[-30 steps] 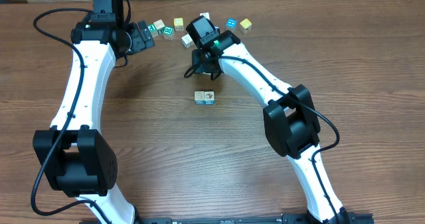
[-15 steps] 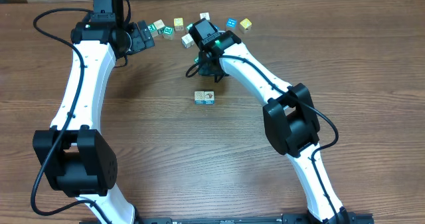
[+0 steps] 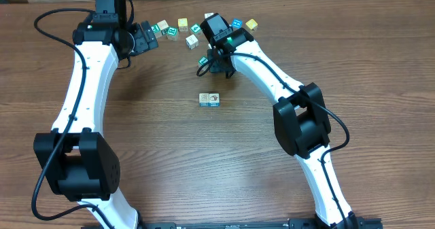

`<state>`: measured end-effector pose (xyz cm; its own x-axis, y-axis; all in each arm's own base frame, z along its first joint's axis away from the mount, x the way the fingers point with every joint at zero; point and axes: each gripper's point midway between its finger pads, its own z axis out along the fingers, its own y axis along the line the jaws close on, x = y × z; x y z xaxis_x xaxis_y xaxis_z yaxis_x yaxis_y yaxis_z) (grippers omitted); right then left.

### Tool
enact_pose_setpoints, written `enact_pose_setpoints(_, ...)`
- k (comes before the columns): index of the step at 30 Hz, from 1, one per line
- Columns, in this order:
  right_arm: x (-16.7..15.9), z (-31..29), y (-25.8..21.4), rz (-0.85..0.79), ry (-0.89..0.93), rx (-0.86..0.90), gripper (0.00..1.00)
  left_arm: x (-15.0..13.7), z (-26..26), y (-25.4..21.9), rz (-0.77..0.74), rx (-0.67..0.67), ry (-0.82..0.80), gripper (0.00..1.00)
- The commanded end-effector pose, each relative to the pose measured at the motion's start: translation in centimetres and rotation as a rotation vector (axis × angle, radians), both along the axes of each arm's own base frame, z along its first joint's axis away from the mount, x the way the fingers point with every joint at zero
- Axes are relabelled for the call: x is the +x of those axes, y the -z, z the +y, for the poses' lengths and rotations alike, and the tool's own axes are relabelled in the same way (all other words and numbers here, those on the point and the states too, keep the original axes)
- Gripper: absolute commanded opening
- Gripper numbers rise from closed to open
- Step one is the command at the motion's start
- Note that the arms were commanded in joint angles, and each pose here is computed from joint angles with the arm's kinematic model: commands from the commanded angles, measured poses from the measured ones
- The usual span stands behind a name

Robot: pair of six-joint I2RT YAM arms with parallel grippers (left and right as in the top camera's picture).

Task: Form a horizontal line
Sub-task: 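Lower the right gripper and grasp the pineapple-picture block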

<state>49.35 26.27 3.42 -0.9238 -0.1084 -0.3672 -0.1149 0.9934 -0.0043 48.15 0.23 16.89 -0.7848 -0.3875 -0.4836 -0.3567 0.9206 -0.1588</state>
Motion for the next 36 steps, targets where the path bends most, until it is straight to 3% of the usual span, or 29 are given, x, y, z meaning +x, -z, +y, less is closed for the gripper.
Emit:
enact_pose_setpoints(1, 0.2, -0.5, 0.6, 0.002, -0.025, -0.024, 0.46, 0.2, -0.3, -0.6, -0.016, 0.001, 0.014, 1.00)
enact_pose_setpoints(10, 0.1, -1.1, 2.4, 0.032, 0.009, -0.031, 0.45, 0.2, -0.3, -0.6, -0.016, 0.001, 0.014, 1.00)
enact_pose_setpoints(14, 0.1, -1.1, 2.8, 0.035, 0.010, -0.033, 0.29, 0.2, -0.3, -0.6, -0.016, 0.001, 0.014, 1.00)
enact_pose_setpoints(25, -0.6, -1.5, 1.8, 0.060, 0.013, -0.046, 0.24, 0.2, -0.3, -0.6, -0.016, 0.001, 0.014, 1.00)
enact_pose_setpoints(27, -0.5, -1.5, 1.6, 0.057, 0.013, -0.044, 0.28, 0.2, -0.3, -0.6, -0.016, 0.001, 0.014, 1.00)
enact_pose_setpoints(29, -0.5, -1.5, 1.5, 0.053, 0.013, -0.042, 0.46, 0.2, -0.3, -0.6, -0.016, 0.001, 0.014, 1.00)
enact_pose_setpoints(31, -0.2, -1.4, 1.5, 0.045, 0.014, -0.038, 0.53, 0.2, -0.3, -0.6, -0.016, 0.001, 0.014, 1.00)
enact_pose_setpoints(36, 0.7, -1.3, 1.2, 0.010, 0.020, -0.017, 0.59, 0.2, -0.3, -0.6, -0.016, 0.001, 0.014, 1.00)
